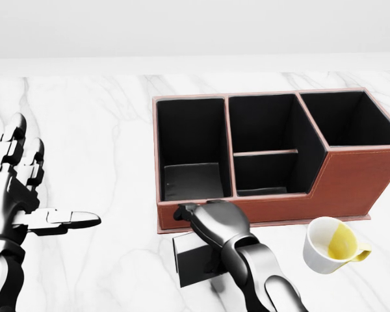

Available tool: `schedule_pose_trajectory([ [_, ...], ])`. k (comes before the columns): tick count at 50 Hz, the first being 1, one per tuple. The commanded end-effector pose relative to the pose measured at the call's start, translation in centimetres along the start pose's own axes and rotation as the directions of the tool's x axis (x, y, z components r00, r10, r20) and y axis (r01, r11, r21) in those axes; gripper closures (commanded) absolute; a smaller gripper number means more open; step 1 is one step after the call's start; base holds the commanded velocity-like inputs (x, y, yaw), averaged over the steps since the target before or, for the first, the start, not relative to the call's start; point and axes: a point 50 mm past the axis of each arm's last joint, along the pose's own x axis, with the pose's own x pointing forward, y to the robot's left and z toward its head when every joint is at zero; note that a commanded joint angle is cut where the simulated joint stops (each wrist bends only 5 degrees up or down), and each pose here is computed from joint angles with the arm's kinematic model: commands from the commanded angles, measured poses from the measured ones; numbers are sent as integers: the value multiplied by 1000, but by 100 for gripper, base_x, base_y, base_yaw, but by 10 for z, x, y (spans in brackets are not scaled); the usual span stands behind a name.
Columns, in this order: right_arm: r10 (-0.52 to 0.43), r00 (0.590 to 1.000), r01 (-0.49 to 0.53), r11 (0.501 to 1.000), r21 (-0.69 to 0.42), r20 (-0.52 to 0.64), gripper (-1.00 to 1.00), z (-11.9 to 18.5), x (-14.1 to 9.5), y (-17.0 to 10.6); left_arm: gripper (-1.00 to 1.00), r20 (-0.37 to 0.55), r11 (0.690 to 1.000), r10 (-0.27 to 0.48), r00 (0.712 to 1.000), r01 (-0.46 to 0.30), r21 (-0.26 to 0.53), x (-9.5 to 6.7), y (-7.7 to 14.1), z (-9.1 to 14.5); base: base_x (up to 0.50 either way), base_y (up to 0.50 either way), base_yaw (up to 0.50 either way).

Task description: Pick up the book and place it in the caddy.

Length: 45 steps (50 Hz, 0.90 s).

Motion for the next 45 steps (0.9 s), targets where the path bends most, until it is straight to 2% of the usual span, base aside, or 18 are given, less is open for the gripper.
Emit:
schedule_pose_trajectory([
  [1, 24, 999, -25, 999, -27, -20, -36, -3, 7, 11, -100, -11, 1000, 7, 1000, -7, -4, -2, 3, -3, 0, 0, 0],
  [19, 71, 996, -74, 996, -48, -57, -34, -10, 15, 34, -100, -12, 1000, 11, 1000, -11, -6, -4, 5, -3, 0, 0, 0],
  [22, 80, 995, -83, 995, -52, -56, -7, -10, 12, 36, -100, -14, 1000, 12, 1000, -12, -6, -4, 5, -3, 0, 0, 0],
  [23, 84, 995, -87, 995, -55, -55, 18, -10, 11, 37, -100, -14, 1000, 12, 1000, -12, -6, -4, 5, -3, 0, 0, 0],
  [24, 83, 995, -86, 995, -55, -54, 68, -10, 11, 36, -100, -13, 1000, 12, 1000, -12, -6, -4, 5, -3, 0, 0, 0],
  [25, 82, 995, -85, 995, -55, -54, 93, -10, 10, 36, -100, -12, 1000, 12, 1000, -12, -6, -4, 5, -3, 0, 0, 0],
  [26, 89, 995, -92, 994, -54, -53, 100, -10, 9, 37, -100, -11, 1000, 12, 1000, -12, -6, -4, 5, -3, 0, 0, 0],
  [45, 57, 997, -58, 997, -40, -43, 100, -8, 8, 27, -100, -5, 1000, 7, 1000, -7, -2, -2, 3, -1, 0, 0, 0],
])
